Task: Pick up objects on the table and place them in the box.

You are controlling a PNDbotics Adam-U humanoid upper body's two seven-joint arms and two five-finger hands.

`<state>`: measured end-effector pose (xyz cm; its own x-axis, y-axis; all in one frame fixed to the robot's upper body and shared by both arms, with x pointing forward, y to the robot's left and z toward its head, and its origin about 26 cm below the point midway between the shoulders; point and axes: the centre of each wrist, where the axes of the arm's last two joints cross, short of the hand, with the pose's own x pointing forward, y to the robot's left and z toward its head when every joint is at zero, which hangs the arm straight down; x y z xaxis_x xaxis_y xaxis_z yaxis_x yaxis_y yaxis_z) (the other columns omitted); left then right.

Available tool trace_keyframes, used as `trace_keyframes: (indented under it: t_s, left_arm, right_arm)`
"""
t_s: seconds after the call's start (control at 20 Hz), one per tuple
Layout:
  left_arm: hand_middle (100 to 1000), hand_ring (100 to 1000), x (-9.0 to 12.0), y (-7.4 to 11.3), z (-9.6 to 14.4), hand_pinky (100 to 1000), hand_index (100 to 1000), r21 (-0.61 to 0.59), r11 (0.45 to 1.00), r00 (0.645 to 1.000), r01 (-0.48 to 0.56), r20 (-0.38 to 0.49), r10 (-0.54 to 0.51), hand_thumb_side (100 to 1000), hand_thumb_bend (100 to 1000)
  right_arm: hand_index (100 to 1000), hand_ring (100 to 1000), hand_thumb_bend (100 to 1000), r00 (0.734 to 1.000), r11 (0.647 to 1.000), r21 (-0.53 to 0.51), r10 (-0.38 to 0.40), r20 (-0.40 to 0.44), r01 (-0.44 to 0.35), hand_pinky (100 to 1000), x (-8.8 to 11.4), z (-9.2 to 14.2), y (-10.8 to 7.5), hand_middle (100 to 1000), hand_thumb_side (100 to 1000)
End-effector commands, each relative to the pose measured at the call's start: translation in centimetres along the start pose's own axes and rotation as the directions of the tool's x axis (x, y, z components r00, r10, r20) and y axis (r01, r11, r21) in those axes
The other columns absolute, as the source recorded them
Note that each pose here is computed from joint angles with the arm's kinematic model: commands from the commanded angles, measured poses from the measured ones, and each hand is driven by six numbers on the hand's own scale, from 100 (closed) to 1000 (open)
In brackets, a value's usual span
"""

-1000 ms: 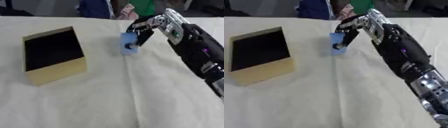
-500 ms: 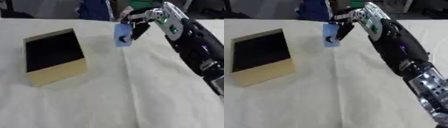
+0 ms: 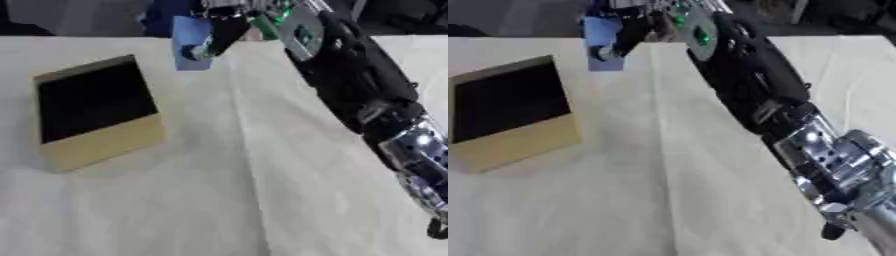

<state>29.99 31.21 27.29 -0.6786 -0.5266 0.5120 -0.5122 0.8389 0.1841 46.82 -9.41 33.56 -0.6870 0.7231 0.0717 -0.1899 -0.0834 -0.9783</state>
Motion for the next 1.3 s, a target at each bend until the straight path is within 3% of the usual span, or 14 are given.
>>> trace_keyframes:
  t_s: [0.05, 0.65, 1.3]
  left_arm:
    - [702, 808, 0.9, 0.1, -0.7, 736, 786, -0.002, 1.000, 0.999, -0.013, 0.041, 0.013, 895, 118]
    - [702, 807, 1.1, -0.3, -0.8, 733, 785, -0.005, 0.999, 0.998, -0.040, 0.048, 0.040, 895, 117]
    - [701, 805, 1.1, -0.4, -0.9, 730, 785, -0.005, 0.999, 0.998, -0.049, 0.048, 0.049, 897, 116]
  right_arm:
    - [743, 609, 100, 0.999, 0.999, -0.050, 0.018, 0.039, -0.016, 596, 2.5, -0.8, -1.3, 610, 605]
    - [746, 603, 100, 0.995, 0.996, -0.072, -0.047, 0.089, 0.053, 591, 6.6, -4.3, 1.0, 606, 636]
    - [813, 674, 100, 0.999, 0.997, -0.068, -0.030, -0.012, 0.029, 668, 6.8, -6.8, 4.0, 675, 670]
